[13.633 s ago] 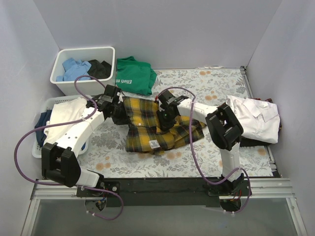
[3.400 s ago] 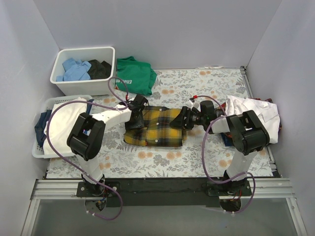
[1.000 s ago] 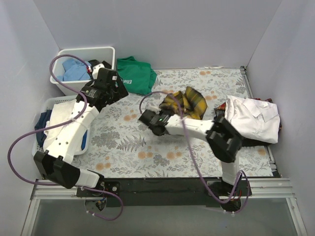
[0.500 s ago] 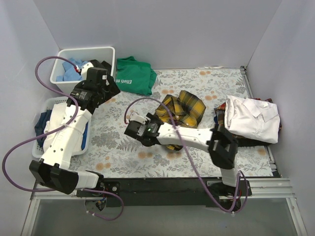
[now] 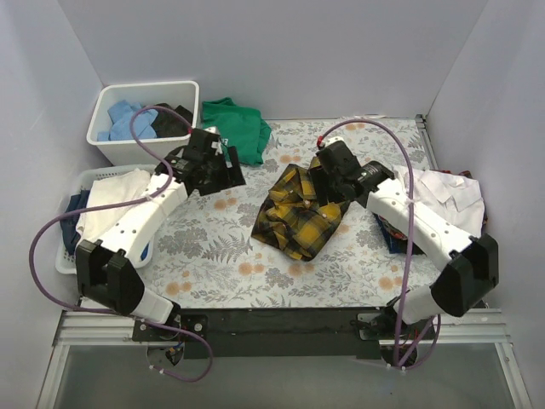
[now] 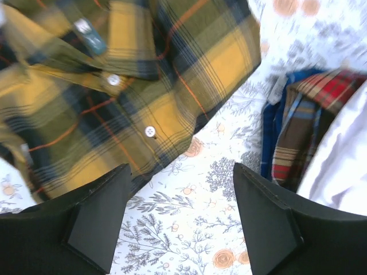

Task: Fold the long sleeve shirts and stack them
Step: Fold the shirt

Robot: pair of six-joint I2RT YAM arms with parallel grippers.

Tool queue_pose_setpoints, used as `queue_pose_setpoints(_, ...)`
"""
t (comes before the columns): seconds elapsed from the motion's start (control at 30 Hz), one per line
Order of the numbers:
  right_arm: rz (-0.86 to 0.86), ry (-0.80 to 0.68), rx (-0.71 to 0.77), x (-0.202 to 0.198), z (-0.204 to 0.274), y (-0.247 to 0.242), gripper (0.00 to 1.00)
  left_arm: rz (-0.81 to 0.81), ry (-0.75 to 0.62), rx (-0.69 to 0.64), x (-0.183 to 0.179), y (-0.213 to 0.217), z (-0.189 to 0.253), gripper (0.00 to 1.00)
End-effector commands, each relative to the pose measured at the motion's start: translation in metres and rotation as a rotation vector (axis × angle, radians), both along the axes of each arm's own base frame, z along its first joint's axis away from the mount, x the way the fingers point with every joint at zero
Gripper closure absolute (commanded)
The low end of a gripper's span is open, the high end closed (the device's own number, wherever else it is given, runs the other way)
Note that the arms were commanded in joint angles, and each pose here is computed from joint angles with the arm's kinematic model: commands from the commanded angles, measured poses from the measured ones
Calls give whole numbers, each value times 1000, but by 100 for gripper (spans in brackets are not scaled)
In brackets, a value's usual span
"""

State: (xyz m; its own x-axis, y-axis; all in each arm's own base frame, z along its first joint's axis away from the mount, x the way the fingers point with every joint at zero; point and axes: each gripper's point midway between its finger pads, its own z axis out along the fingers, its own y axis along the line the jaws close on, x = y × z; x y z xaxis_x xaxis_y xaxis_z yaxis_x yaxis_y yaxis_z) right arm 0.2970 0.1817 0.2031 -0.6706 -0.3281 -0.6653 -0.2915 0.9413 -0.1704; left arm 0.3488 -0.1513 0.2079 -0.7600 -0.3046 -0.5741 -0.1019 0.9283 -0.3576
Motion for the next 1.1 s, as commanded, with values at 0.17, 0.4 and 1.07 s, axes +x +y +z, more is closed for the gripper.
queue_pose_setpoints(0.17,-90,295,226,40,-67,-2,27,-379,-4,-134,-37,-146,-11,30)
queue_pose_setpoints(0.4,-139,357,340,68,-73,-7,33,-472,18,-189,-37,-211,-38,36)
queue_pose_setpoints(1.07,-201,355,415,95,-69,-36,38,-503,307,3,-127,-155,-165,51)
